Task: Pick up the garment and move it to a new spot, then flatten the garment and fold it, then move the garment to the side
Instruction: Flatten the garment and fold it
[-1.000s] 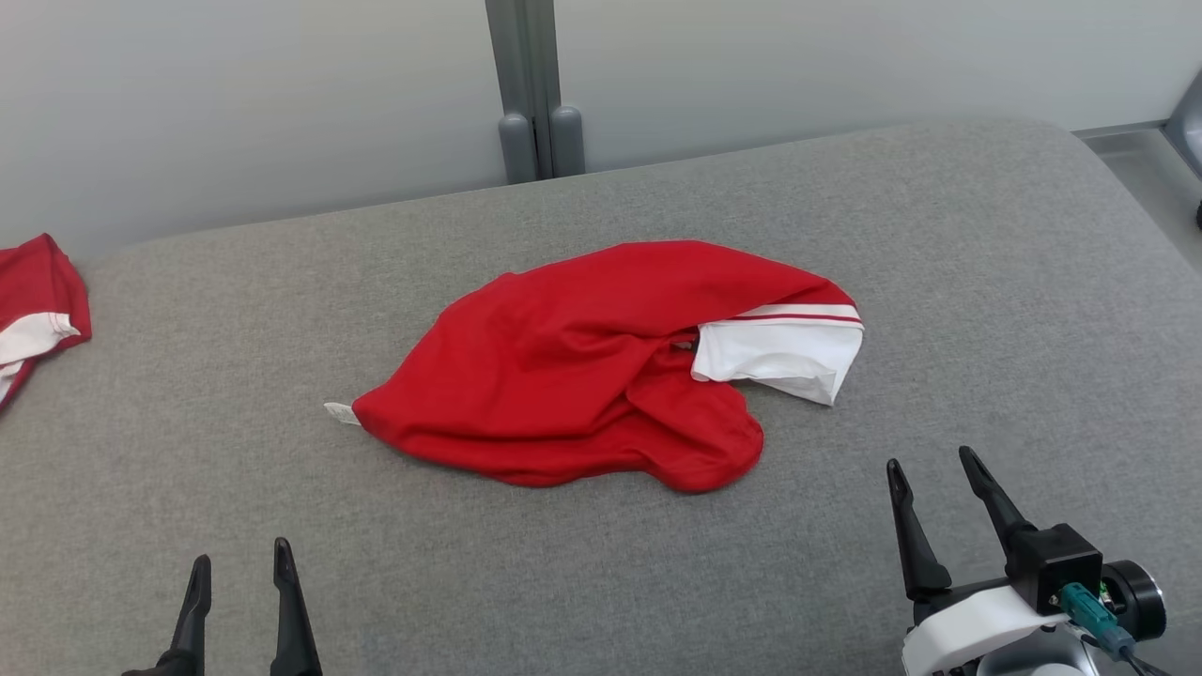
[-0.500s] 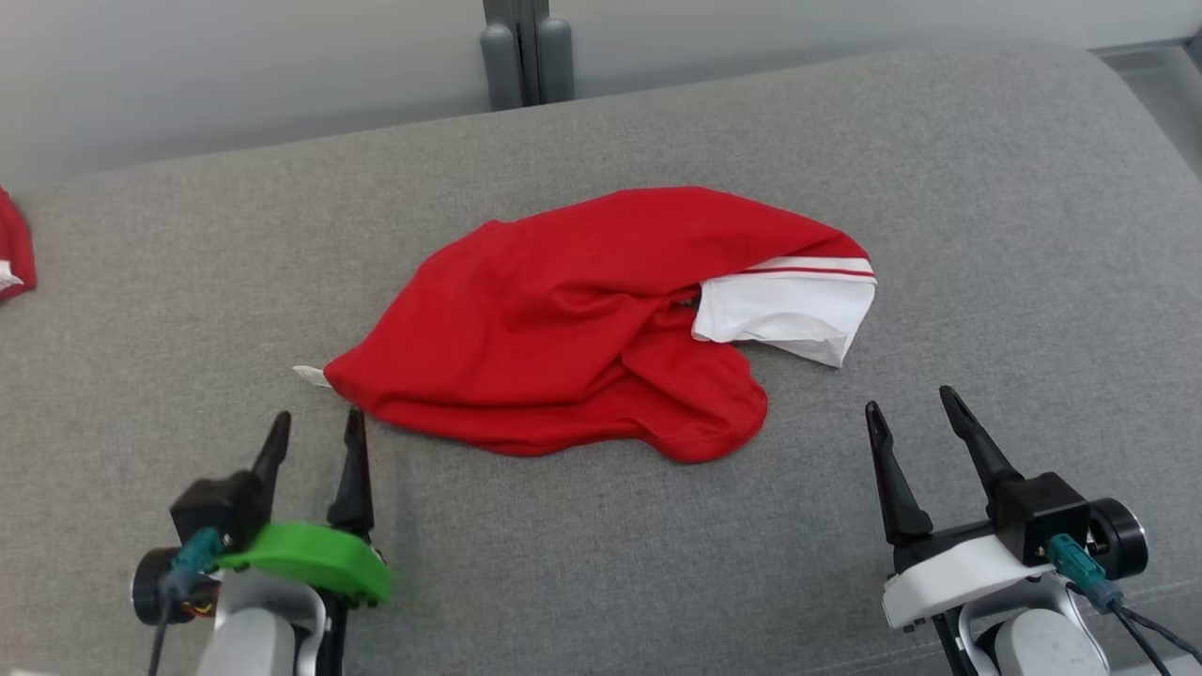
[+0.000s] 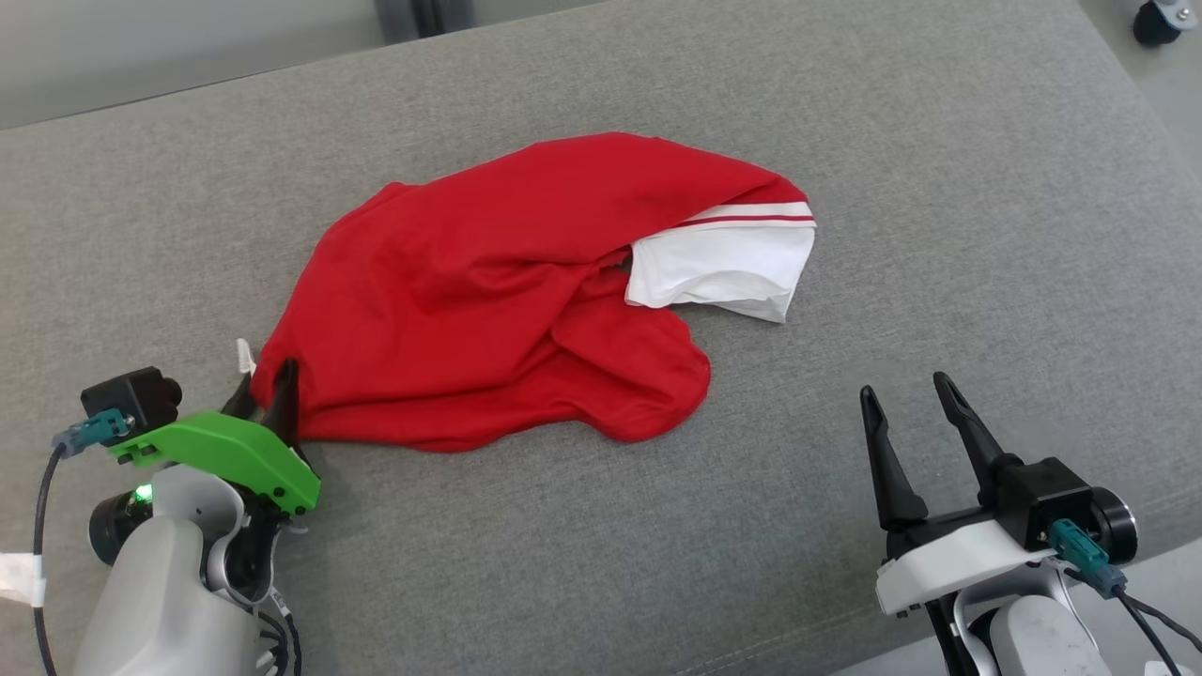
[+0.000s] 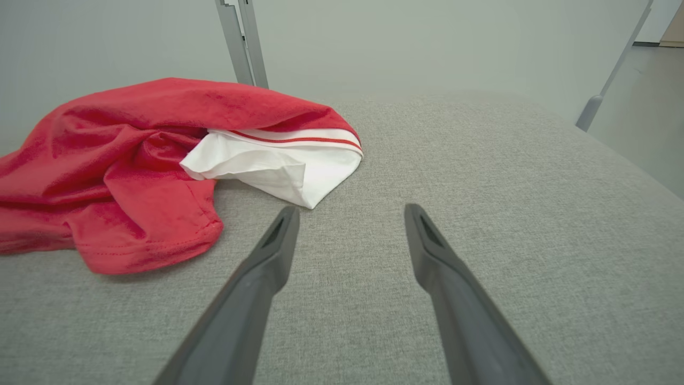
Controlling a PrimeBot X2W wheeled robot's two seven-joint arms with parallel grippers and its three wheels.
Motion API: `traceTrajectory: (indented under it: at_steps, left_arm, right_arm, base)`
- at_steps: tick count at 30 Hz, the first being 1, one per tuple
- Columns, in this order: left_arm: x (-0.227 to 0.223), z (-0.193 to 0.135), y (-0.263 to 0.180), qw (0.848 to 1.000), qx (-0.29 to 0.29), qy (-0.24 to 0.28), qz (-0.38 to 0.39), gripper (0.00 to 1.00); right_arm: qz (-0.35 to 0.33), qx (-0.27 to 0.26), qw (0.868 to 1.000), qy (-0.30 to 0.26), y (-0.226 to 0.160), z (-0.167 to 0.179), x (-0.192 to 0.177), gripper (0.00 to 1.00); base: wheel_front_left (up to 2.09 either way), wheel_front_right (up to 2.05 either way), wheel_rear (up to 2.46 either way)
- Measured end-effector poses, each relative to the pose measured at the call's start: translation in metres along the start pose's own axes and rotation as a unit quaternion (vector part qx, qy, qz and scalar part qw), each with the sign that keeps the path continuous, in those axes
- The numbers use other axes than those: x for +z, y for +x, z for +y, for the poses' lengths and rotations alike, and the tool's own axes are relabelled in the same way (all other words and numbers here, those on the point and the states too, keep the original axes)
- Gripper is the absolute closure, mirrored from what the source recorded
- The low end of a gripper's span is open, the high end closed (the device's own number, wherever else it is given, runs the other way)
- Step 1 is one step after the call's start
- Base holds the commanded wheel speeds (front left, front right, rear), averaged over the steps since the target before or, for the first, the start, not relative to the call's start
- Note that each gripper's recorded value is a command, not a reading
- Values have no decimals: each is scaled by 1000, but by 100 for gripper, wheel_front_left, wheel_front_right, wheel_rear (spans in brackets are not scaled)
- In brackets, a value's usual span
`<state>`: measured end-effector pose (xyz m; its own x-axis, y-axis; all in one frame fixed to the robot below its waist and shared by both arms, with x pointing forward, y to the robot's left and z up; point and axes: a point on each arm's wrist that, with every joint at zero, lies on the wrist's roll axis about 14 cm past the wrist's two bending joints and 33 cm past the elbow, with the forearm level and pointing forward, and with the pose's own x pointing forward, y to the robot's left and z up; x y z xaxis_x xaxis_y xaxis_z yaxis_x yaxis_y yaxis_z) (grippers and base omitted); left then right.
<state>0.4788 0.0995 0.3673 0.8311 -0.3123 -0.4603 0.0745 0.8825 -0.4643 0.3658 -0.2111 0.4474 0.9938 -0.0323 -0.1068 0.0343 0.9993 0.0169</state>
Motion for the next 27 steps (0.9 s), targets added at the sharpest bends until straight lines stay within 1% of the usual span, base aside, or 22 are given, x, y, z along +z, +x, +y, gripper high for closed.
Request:
traceTrajectory:
  at_steps: [3,5,7,10,12,16,20,22,27]
  left_arm:
    - [-5,-13,1,999,-26,1,19,100]
    - [0,-14,-2,999,-34,18,16,100]
    - [22,-12,-4,999,-36,36,-10,100]
    - [77,-34,-3,993,-63,65,-76,100]
    - [132,-57,-6,983,-85,88,-139,100]
    - [209,-94,-21,960,-109,140,-215,100]
    - [254,-128,-37,940,-131,181,-259,100]
    - [275,-148,-48,925,-146,198,-288,100]
    - [304,-191,-77,894,-191,217,-343,100]
  right_arm:
    - [2,-8,1000,2,-4,-4,-1,0]
    - [-2,-11,1000,5,-6,-6,2,0]
    - [-6,-13,1000,6,-7,-7,4,0]
    - [-12,-15,1000,9,-9,-8,8,0]
    - [-15,-13,1000,11,-11,-7,10,0]
    - [-23,-17,999,20,-14,-8,15,0]
    - [-28,-27,999,27,-21,-14,17,0]
    - [-29,-32,999,29,-25,-17,17,0]
    - [-29,-43,998,32,-36,-22,16,0]
  base:
    - [0,0,0]
    - [0,0,0]
    - [0,0,0]
    - [0,0,0]
    - [0,0,0]
    - [0,0,0]
    - [0,0,0]
    - [0,0,0]
    - [0,0,0]
